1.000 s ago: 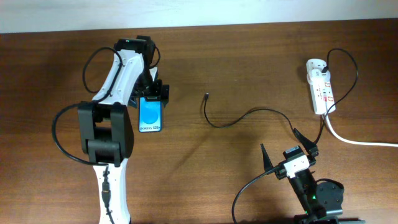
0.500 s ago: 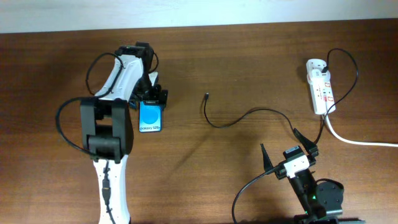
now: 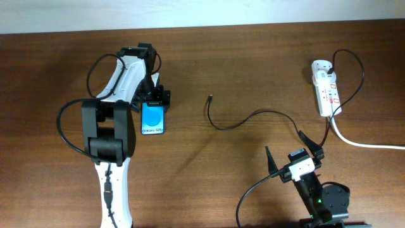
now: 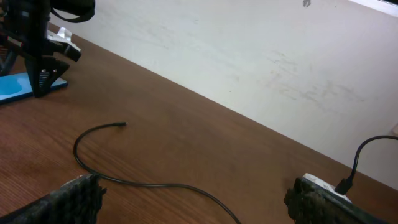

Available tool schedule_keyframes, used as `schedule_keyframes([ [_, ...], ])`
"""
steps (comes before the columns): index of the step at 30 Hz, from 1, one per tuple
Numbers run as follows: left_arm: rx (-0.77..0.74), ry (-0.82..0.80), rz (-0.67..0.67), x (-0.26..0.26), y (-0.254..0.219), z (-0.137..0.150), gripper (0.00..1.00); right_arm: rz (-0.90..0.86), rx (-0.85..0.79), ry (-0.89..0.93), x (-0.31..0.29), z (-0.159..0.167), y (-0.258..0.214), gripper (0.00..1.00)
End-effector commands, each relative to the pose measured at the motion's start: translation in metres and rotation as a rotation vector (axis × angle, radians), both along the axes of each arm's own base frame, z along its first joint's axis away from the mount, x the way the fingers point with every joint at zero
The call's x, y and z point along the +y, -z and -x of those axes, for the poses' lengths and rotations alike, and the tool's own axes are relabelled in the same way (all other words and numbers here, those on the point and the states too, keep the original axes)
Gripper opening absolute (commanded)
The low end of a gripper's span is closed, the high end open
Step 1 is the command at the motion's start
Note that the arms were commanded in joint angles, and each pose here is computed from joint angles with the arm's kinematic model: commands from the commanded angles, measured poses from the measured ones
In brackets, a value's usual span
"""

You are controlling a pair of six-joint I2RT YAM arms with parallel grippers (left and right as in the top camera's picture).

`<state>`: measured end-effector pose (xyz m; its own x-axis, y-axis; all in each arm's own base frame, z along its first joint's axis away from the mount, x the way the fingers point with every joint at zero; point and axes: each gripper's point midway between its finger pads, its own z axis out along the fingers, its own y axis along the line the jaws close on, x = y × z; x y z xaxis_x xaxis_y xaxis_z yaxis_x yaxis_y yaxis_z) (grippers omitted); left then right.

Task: Plug charger to phone and switch on socket
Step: 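Lift the phone with the left gripper and tilt it upright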

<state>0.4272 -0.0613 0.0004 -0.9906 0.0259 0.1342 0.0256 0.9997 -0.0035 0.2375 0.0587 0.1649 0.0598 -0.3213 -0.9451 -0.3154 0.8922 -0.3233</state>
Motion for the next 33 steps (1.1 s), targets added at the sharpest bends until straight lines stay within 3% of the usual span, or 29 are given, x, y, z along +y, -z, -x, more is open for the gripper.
schedule_keyframes([
  [1,0.028,-0.02,0.024,-0.003,0.018,0.002,0.99,-0.01,0.005,-0.018,0.004,0.001,0.002,0.98],
  [3,0.023,-0.021,0.034,-0.005,0.018,0.001,0.96,-0.01,0.005,-0.018,0.004,0.001,0.002,0.98],
  [5,0.034,-0.04,0.059,-0.009,0.017,0.003,0.84,-0.01,0.005,-0.018,0.004,0.001,0.002,0.98],
  [9,0.051,-0.16,0.039,-0.009,0.017,0.006,0.83,-0.01,0.005,-0.018,0.004,0.001,0.002,0.98],
  [14,0.051,-0.203,0.03,-0.009,0.017,0.006,0.62,-0.01,0.005,-0.018,0.004,0.001,0.002,0.98],
  [23,-0.03,-0.203,0.052,-0.012,-0.036,-0.021,0.57,-0.01,0.005,-0.018,0.004,0.001,0.002,0.98],
  [25,-0.086,-0.212,0.108,-0.022,-0.059,-0.035,0.55,-0.01,0.005,-0.018,0.004,0.001,0.002,0.98],
  [30,-0.097,-0.36,0.4,-0.071,-0.105,-0.051,0.13,-0.01,0.005,-0.018,0.004,0.001,0.002,0.98],
  [33,-0.079,-0.407,0.466,-0.082,-0.11,-0.053,0.02,-0.01,0.005,-0.018,0.004,0.001,0.002,0.98],
])
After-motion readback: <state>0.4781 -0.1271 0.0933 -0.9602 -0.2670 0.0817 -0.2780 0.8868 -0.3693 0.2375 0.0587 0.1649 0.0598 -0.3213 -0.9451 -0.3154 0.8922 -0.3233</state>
